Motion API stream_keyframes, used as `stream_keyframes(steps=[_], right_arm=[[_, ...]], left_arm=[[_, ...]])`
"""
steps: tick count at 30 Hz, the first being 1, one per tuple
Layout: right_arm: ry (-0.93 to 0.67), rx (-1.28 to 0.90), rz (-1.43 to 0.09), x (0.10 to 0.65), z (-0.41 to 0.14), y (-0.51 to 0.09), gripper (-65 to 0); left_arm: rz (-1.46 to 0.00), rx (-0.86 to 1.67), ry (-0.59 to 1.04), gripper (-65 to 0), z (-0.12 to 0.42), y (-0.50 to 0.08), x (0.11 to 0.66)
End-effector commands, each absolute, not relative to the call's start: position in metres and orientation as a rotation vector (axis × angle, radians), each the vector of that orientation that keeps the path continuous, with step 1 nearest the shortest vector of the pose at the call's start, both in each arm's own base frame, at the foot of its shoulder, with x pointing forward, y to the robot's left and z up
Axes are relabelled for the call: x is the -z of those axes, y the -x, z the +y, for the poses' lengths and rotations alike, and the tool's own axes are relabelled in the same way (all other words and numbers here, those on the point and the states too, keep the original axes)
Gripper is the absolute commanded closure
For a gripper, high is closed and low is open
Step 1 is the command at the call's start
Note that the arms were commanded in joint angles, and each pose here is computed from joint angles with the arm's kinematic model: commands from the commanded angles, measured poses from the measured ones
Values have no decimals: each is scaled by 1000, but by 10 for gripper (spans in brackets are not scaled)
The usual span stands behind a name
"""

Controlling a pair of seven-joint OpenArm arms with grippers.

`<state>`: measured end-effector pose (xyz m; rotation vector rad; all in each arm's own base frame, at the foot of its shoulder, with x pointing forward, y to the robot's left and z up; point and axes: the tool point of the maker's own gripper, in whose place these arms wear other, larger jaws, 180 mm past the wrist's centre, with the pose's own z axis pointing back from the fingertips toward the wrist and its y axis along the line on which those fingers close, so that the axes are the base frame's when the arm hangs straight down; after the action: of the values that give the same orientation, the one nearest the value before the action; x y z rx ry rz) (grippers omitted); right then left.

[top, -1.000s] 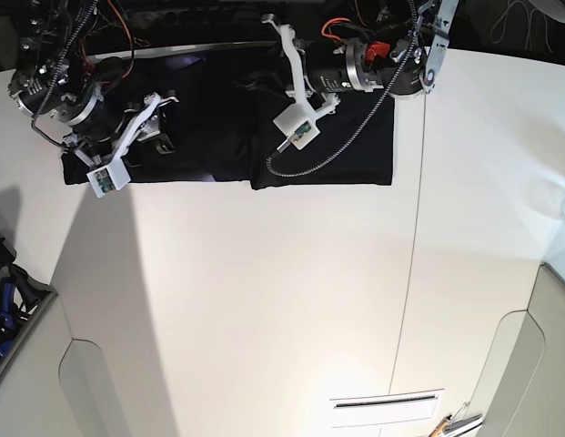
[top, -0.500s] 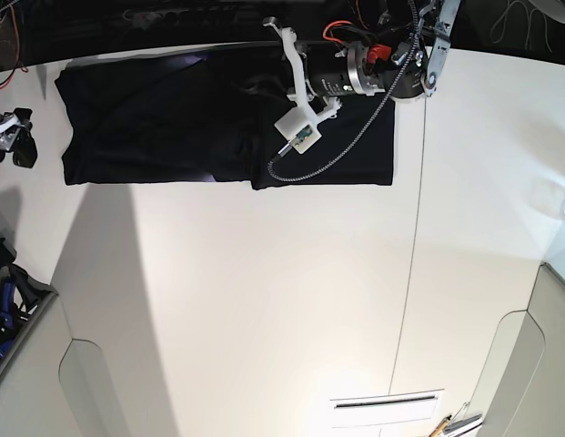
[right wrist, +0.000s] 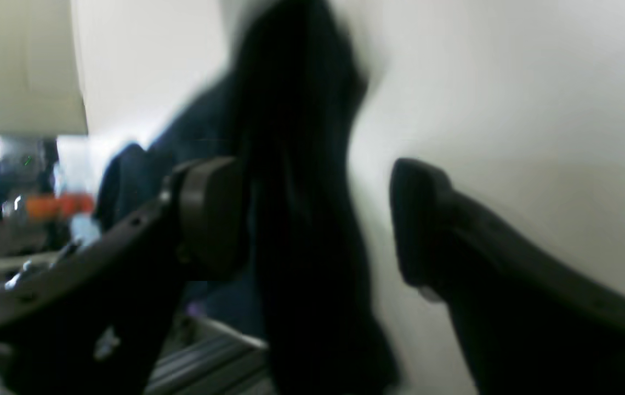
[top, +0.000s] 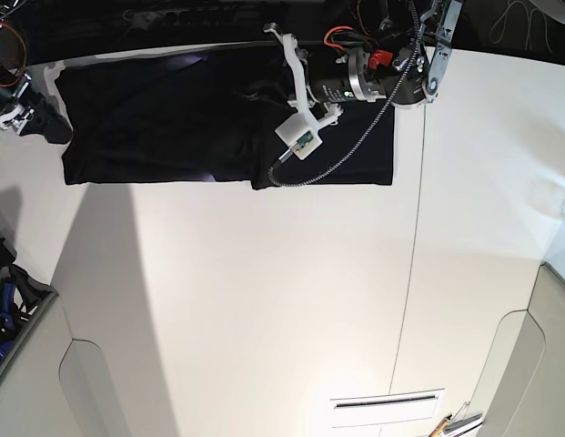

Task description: Fold the T-shirt properly

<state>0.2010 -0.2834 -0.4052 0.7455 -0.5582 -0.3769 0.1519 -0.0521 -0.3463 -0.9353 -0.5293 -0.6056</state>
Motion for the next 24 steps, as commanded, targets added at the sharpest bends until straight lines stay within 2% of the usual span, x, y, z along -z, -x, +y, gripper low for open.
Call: stream_keyframes(steps=[1, 6, 11, 12, 13, 16, 17, 20, 24], right_arm=[[-739, 337, -565, 398, -285, -207, -420], [-771, 271, -492, 408, -259, -205, -420], [-774, 260, -473, 409, -256, -204, -417], [-774, 257, -471, 409, -255, -203, -396], [-774, 255, -471, 409, -255, -203, -343], [-775, 250, -465, 408, -254, -203, -64], [-775, 248, -463, 408, -254, -203, 0], [-776, 250, -462, 407, -254, -204, 0], [-769, 228, -480, 401, -254, -208, 0]], left_arm=[[-573, 613, 969, 0, -57, -156, 334], [-573, 613, 970, 0, -57, -156, 334], [-581, 622, 967, 0, -57, -156, 330], [-587, 629, 966, 0, -57, -156, 328], [-596, 639, 964, 0, -57, -156, 324], [-622, 679, 936, 0, -56, -156, 315], [-634, 686, 916, 0, -54, -158, 314], [-647, 675, 823, 0, -38, -169, 323], [-665, 529, 653, 0, 8, -192, 339]])
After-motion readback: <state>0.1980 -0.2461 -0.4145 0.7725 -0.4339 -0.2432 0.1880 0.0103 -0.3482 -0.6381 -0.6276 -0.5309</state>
